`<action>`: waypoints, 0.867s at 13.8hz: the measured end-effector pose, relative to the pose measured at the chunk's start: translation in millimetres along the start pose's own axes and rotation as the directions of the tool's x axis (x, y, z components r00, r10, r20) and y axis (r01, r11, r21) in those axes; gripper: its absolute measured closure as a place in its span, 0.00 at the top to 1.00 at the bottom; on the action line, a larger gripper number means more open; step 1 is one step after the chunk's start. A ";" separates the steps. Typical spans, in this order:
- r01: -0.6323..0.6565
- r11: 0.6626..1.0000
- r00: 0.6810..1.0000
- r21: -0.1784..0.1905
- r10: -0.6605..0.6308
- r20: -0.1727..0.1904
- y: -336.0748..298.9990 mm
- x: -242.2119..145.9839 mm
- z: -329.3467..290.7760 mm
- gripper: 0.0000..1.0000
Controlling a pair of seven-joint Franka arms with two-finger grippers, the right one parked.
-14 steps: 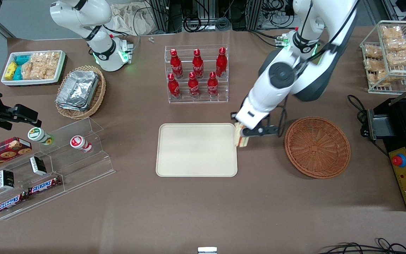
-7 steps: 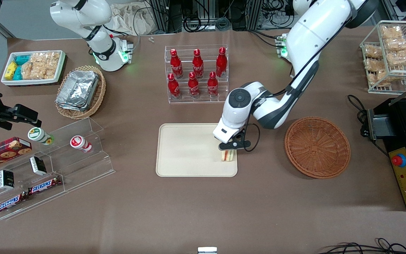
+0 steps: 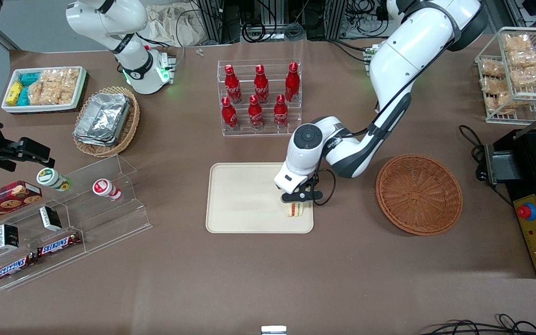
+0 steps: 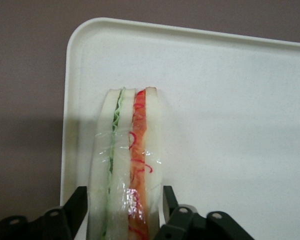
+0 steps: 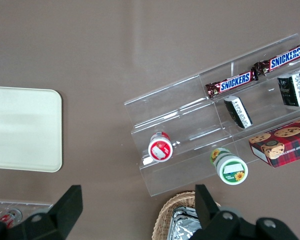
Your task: Place sandwich from basket to tray
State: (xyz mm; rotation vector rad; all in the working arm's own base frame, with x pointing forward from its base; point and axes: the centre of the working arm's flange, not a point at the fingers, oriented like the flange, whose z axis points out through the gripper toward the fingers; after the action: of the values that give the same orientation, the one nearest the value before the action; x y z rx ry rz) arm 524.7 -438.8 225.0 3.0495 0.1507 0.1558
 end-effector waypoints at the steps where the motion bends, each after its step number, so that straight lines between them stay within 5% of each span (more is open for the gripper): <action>1: 0.022 1.000 1.000 -0.003 -0.022 -0.010 1.0 4.7 -5.8 0.85; 3: 0.053 0.998 0.998 0.031 -0.052 -0.037 -0.6 21.2 -36.0 1.00; 5: 0.073 0.993 0.995 0.094 -0.066 -0.073 -5.4 34.3 -85.6 1.00; 7: 0.073 0.990 0.994 0.118 -0.061 -0.095 -14.1 42.7 -132.1 1.00; 12: -0.018 0.994 0.997 0.108 0.009 0.080 -81.2 69.5 -223.2 1.00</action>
State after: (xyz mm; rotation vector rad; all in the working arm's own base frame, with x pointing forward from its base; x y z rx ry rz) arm 562.3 -333.5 445.8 3.1595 0.1372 0.0274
